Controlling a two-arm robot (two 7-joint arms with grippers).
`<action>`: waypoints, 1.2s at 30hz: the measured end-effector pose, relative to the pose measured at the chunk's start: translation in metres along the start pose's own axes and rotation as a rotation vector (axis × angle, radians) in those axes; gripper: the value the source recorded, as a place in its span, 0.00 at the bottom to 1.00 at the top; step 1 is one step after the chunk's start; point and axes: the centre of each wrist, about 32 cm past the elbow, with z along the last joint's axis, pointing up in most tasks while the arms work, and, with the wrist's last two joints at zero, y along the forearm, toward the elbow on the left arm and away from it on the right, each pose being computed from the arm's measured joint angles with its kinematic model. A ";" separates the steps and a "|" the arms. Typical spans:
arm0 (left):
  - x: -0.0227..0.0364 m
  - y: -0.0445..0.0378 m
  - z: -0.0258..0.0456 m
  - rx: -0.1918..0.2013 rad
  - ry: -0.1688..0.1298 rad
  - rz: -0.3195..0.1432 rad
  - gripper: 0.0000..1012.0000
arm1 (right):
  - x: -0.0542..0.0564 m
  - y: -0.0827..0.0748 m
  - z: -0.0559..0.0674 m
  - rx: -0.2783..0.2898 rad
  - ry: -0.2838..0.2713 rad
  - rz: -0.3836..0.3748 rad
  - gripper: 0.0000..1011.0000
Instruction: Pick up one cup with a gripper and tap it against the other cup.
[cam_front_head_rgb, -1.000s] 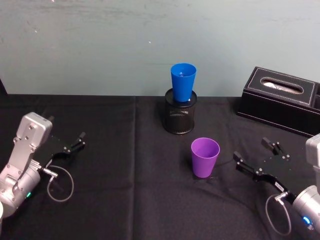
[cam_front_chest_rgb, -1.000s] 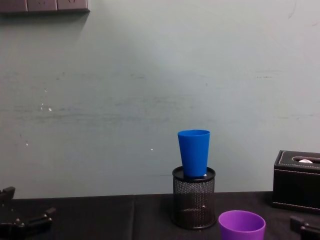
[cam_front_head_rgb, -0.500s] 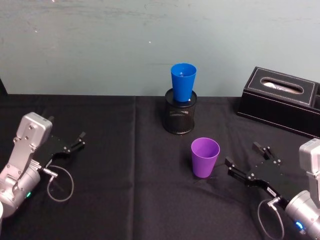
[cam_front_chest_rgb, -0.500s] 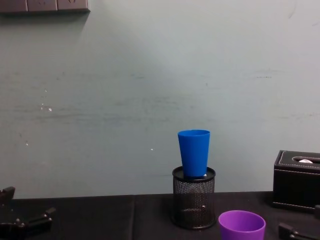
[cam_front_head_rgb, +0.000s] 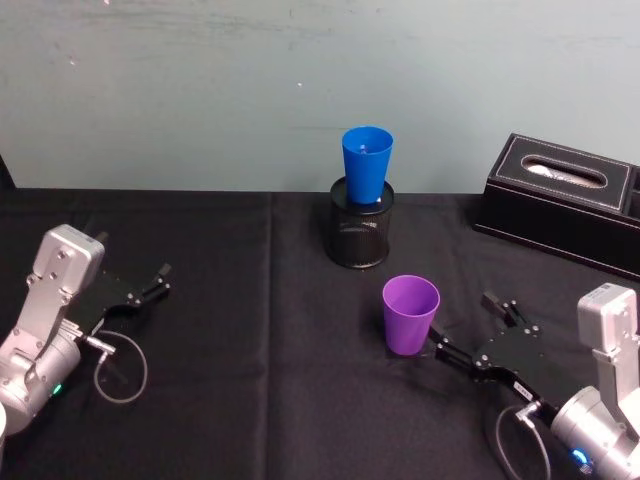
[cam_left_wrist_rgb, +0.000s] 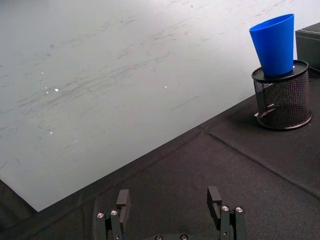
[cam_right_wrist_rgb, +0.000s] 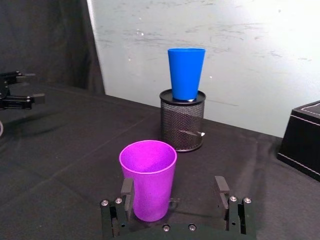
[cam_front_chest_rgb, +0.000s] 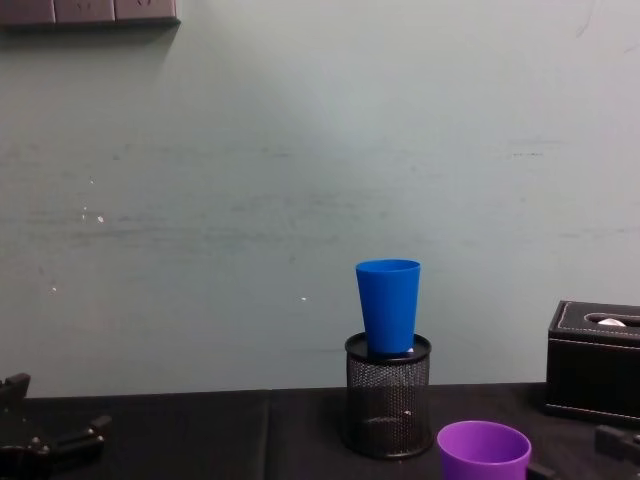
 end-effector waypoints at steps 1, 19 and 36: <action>0.0000 0.0000 0.0000 0.000 0.000 0.000 1.00 | -0.001 0.001 -0.001 0.001 0.001 0.006 0.99; 0.0000 0.0000 0.0000 0.000 0.000 0.000 1.00 | -0.005 0.019 -0.007 -0.006 -0.010 0.045 0.99; 0.0000 0.0000 0.0000 0.000 0.000 0.000 1.00 | -0.002 0.037 -0.008 -0.009 -0.020 0.060 0.99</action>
